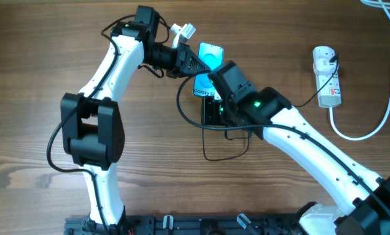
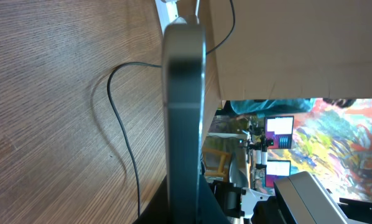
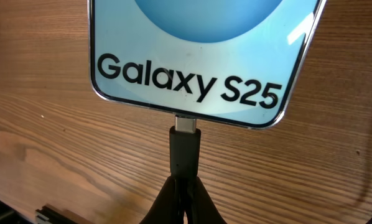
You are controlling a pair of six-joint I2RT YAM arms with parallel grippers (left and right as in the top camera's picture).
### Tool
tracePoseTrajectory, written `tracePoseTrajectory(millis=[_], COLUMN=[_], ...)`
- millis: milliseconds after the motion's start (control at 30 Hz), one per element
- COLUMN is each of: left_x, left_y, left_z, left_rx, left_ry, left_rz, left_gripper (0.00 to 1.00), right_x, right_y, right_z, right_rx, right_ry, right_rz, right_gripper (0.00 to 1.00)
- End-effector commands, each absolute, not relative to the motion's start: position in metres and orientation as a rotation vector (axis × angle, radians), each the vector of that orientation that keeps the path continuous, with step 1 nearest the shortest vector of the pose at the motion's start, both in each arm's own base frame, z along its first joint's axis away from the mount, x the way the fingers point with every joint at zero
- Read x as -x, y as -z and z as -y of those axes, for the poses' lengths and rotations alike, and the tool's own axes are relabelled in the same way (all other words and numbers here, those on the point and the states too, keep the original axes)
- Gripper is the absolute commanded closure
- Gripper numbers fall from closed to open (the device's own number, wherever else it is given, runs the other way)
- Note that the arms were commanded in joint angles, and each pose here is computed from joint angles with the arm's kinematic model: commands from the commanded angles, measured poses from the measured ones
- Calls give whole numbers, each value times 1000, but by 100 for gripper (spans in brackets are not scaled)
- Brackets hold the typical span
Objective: Plug charger to phone and switch on socket
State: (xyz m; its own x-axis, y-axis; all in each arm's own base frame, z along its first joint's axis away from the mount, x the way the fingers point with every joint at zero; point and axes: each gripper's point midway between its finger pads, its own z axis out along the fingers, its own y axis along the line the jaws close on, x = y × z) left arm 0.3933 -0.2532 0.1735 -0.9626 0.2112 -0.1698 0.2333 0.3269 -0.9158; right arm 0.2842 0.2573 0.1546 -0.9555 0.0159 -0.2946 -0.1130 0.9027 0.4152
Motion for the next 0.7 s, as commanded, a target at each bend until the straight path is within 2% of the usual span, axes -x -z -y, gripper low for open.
tracePoseTrajectory(millis=[0, 667], left_x=[-387, -387], left_y=[-201, -201], left_z=[257, 257], left_rx=[-480, -478], left_ry=[1814, 1819], left_rz=[-2457, -2456], left_gripper=[96, 96], right_x=[-291, -291], right_y=[-161, -161], right_z=[-261, -262], right_rx=[66, 64], right_ry=[-645, -647], right_rz=[-2754, -2751], right_gripper=[96, 96])
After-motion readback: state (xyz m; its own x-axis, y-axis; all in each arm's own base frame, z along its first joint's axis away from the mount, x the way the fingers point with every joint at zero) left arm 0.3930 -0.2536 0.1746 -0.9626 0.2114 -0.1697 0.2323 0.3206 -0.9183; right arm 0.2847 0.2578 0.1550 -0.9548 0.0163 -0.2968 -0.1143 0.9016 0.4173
